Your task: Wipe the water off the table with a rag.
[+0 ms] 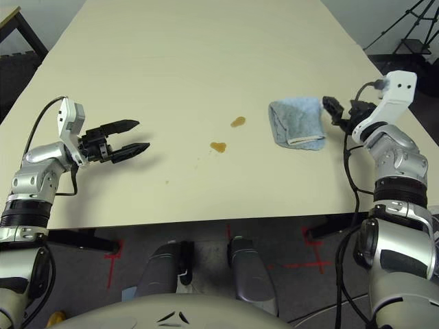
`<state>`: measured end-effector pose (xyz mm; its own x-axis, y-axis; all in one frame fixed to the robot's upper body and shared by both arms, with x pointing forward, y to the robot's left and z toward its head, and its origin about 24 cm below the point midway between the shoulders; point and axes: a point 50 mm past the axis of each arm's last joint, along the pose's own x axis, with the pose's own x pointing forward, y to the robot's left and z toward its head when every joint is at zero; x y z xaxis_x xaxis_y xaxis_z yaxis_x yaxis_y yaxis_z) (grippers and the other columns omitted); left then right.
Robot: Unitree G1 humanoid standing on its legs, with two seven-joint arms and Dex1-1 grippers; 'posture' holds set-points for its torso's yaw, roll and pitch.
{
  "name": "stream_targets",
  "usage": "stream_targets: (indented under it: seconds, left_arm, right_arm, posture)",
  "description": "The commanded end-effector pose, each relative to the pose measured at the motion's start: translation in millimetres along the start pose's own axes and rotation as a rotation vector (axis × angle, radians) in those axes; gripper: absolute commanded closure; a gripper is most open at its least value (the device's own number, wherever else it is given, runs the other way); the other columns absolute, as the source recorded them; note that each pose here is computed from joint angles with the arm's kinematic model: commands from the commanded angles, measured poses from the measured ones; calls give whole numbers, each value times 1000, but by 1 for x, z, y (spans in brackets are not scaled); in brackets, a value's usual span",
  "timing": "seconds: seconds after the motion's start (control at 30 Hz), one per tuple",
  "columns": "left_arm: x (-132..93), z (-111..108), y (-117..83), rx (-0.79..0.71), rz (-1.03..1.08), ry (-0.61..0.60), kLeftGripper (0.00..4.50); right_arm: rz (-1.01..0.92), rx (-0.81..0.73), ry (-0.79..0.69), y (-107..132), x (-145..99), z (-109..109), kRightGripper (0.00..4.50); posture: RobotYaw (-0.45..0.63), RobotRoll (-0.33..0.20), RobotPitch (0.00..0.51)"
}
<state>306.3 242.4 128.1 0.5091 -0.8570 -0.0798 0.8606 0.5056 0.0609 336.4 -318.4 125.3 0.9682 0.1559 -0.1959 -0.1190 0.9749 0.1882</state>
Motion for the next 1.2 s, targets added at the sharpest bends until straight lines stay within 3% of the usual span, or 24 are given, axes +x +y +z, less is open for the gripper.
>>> stream_targets:
  seconds: [0.03, 0.77, 0.9, 1.1, 1.2]
  left_arm:
    - [2, 1, 0, 20, -10, 11, 0]
    - [5, 6, -3, 32, -11, 4, 0]
    - [5, 6, -3, 35, -13, 4, 0]
    - [6, 8, -1, 39, -12, 8, 0]
    - [6, 8, 0, 43, -10, 9, 0]
  right_arm:
    - [26, -29, 50, 5, 2, -7, 38]
    - [76, -95, 167, 29, 30, -37, 38]
    - [90, -120, 181, 31, 30, -40, 1316]
    - [100, -146, 162, 33, 30, -40, 3624]
    - [85, -160, 123, 32, 31, -35, 4432]
  posture:
    - [-139, 0, 131]
    - [-111, 0, 129]
    - [-114, 0, 132]
    - [-119, 0, 133]
    - [-119, 0, 133]
